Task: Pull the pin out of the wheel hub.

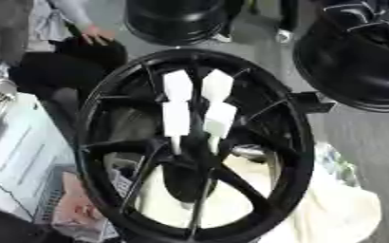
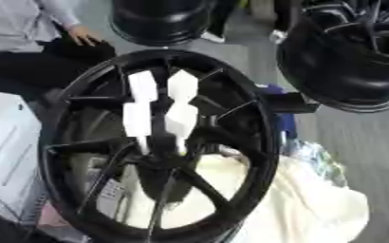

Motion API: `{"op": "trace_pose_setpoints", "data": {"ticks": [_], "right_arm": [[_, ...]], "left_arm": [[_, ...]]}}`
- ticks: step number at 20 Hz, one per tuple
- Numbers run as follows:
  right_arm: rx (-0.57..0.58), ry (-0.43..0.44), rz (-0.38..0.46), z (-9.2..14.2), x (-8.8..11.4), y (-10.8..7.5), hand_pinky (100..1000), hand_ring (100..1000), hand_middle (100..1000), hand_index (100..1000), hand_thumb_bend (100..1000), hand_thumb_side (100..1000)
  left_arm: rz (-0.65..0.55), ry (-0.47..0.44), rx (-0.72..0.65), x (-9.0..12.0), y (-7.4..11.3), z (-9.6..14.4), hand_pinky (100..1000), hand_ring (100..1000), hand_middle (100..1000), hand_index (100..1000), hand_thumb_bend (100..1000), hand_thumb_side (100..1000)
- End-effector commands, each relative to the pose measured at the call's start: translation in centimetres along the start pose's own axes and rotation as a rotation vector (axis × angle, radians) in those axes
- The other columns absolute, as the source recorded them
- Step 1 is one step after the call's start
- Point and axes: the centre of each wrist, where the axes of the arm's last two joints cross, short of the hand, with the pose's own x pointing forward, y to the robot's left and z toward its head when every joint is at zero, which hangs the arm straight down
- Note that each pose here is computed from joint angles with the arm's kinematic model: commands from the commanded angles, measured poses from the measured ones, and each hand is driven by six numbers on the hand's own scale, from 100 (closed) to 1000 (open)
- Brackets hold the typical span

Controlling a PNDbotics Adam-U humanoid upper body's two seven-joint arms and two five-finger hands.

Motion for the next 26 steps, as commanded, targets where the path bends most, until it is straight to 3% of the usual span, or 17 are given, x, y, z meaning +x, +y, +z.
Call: {"op": "trace_pose_setpoints", "data": {"ticks": [1, 11, 17, 19, 23, 25, 26], "right_arm": [[-0.362, 0.222, 0.229, -0.8, 0.6, -0.9, 837, 659, 797, 896, 100, 304], [-0.363, 0.229, 0.232, -0.8, 0.4, -0.9, 838, 659, 797, 897, 100, 305], [-0.365, 0.224, 0.236, -0.9, 0.4, -0.9, 838, 658, 797, 897, 100, 306], [-0.363, 0.224, 0.238, -0.9, 0.5, -0.9, 838, 658, 797, 897, 100, 307], [-0.362, 0.225, 0.239, -1.1, 0.5, -1.0, 838, 657, 797, 898, 100, 312], [-0.360, 0.228, 0.238, -1.1, 0.5, -0.9, 838, 657, 797, 898, 100, 313], [-0.359, 0.228, 0.236, -1.1, 0.5, -0.9, 838, 657, 797, 898, 100, 313]], "left_arm": [[-0.015, -0.021, -0.012, 0.6, 0.1, -0.4, 864, 788, 691, 846, 100, 578], [-0.016, -0.023, -0.020, 0.6, 0.1, -0.4, 864, 788, 690, 846, 100, 577], [-0.081, -0.051, -0.109, 1.4, 0.7, -1.4, 862, 789, 692, 849, 100, 563], [-0.148, -0.073, -0.198, 2.1, 1.3, -2.3, 859, 794, 698, 850, 100, 530], [-0.334, -0.143, -0.433, 4.6, 2.6, -5.1, 853, 800, 707, 851, 100, 344], [-0.406, -0.163, -0.532, 5.7, 2.9, -6.3, 853, 801, 708, 852, 100, 333], [-0.443, -0.174, -0.581, 6.4, 3.0, -6.9, 849, 803, 712, 851, 100, 247]]}}
